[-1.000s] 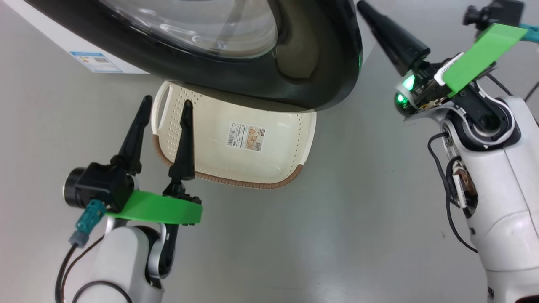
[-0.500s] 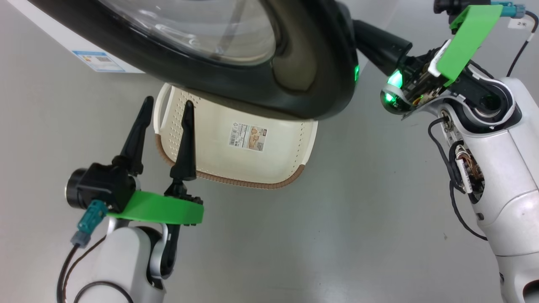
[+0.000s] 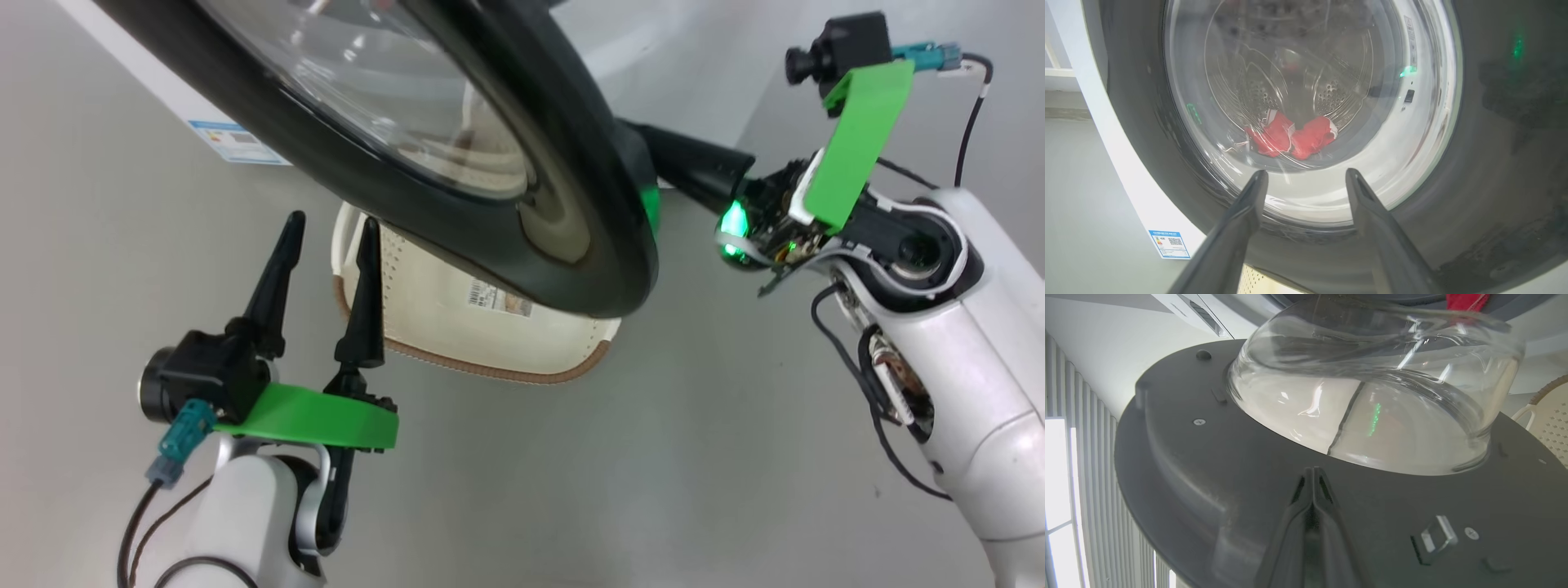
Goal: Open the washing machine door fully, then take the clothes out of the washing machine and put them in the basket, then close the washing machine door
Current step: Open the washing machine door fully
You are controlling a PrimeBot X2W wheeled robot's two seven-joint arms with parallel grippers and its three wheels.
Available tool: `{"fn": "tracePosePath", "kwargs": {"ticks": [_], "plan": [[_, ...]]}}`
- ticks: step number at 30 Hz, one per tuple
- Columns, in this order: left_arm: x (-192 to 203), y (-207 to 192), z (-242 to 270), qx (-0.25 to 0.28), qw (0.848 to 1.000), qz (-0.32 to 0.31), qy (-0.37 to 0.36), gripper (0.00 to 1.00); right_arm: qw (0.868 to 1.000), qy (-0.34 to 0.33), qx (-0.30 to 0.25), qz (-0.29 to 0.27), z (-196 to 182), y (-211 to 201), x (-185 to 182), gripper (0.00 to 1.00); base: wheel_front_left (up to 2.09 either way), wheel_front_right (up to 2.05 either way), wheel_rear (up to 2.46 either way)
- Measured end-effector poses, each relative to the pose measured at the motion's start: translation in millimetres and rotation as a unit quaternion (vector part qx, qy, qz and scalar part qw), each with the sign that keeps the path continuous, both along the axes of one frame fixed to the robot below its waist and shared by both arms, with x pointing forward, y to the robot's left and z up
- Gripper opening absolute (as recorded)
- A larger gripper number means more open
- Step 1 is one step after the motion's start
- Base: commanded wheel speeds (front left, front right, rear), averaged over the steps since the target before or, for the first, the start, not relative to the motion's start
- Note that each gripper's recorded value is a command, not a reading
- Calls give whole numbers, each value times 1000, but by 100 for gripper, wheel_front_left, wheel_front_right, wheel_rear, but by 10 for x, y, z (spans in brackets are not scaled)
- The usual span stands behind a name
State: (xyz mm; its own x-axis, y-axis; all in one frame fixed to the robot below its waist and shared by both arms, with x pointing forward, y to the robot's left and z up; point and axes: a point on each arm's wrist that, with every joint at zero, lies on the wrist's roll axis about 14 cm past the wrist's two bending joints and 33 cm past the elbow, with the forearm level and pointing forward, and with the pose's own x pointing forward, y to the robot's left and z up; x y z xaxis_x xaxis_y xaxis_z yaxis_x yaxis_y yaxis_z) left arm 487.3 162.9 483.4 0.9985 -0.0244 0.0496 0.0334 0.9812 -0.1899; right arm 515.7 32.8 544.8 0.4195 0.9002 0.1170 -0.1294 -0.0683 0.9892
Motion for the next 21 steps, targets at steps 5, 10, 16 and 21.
{"fn": "tracePosePath", "kwargs": {"ticks": [5,10,16,21], "plan": [[-58,119,95,1,1000,18,-8,100,1000,0,-4,29,-1,148,-148,0,0,0,0],[-172,251,141,-3,999,40,-8,100,999,5,-6,50,-3,260,-284,0,0,0,0],[-314,426,241,-4,998,67,-15,100,997,10,-6,81,12,422,-464,0,0,0,0],[-477,580,270,-3,996,91,-13,100,994,2,-11,113,60,596,-618,0,0,0,0]]}}
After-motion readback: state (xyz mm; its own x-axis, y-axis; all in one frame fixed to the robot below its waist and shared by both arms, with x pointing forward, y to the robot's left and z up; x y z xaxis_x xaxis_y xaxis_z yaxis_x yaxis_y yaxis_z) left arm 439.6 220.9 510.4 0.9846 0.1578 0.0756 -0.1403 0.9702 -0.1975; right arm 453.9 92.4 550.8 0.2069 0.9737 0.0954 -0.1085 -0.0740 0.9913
